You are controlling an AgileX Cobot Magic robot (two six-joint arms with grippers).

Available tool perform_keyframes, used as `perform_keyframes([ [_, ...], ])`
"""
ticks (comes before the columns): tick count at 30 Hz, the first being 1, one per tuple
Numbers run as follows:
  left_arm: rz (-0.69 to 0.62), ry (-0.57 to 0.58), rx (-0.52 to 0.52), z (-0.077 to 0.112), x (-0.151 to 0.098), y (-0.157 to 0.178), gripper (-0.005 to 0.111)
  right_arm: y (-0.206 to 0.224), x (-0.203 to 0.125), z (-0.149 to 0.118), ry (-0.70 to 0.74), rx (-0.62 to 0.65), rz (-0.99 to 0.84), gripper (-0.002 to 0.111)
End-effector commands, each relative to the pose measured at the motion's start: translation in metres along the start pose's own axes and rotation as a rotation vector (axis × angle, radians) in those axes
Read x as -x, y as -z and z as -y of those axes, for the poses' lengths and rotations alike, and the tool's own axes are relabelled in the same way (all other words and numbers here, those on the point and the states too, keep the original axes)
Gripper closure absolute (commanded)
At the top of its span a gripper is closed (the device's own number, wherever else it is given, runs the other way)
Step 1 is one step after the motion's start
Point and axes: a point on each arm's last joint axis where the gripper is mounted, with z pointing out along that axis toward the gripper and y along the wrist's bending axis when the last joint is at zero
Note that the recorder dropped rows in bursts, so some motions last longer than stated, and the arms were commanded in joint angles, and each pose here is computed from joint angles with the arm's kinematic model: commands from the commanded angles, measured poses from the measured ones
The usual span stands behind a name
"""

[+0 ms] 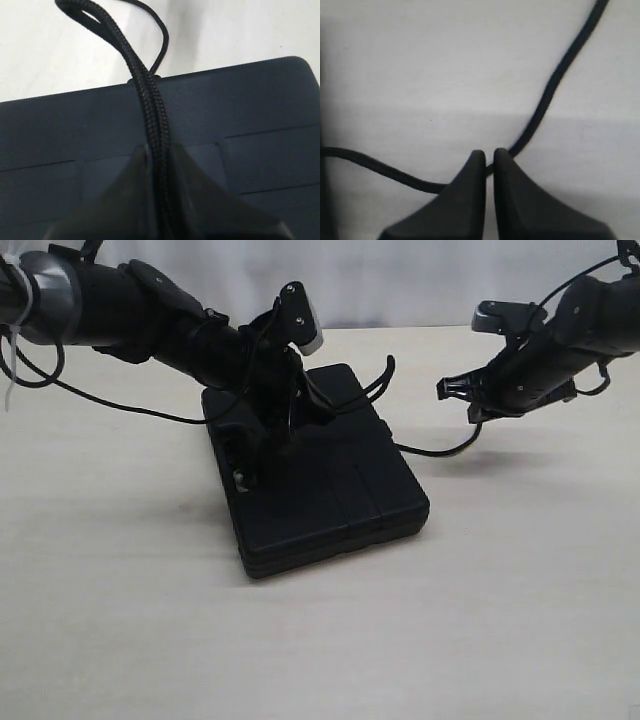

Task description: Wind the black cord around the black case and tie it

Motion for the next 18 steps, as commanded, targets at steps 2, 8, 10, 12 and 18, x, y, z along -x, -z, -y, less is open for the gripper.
perform_keyframes([
  [2, 0.009, 0.016, 0.006, 0.001, 0.003, 0.001, 0.107, -0.002, -0.004, 0.022, -0.156, -0.017, -0.034, 0.072],
  [8, 0.009, 0.016, 0.006, 0.001, 0.003, 0.001, 0.107, -0.029, -0.003, 0.026, -0.230, -0.021, -0.069, 0.067],
  [10, 0.009, 0.020, 0.006, 0.001, 0.003, 0.001, 0.107, -0.043, 0.004, 0.026, -0.232, -0.013, -0.108, 0.067],
  [12, 0.009, 0.020, 0.008, 0.000, 0.003, 0.001, 0.107, -0.053, 0.007, 0.027, -0.235, -0.013, -0.154, 0.067],
  [18, 0.008, 0.020, 0.017, 0.000, 0.003, 0.001, 0.107, -0.074, -0.002, 0.022, -0.086, 0.010, -0.245, 0.103],
])
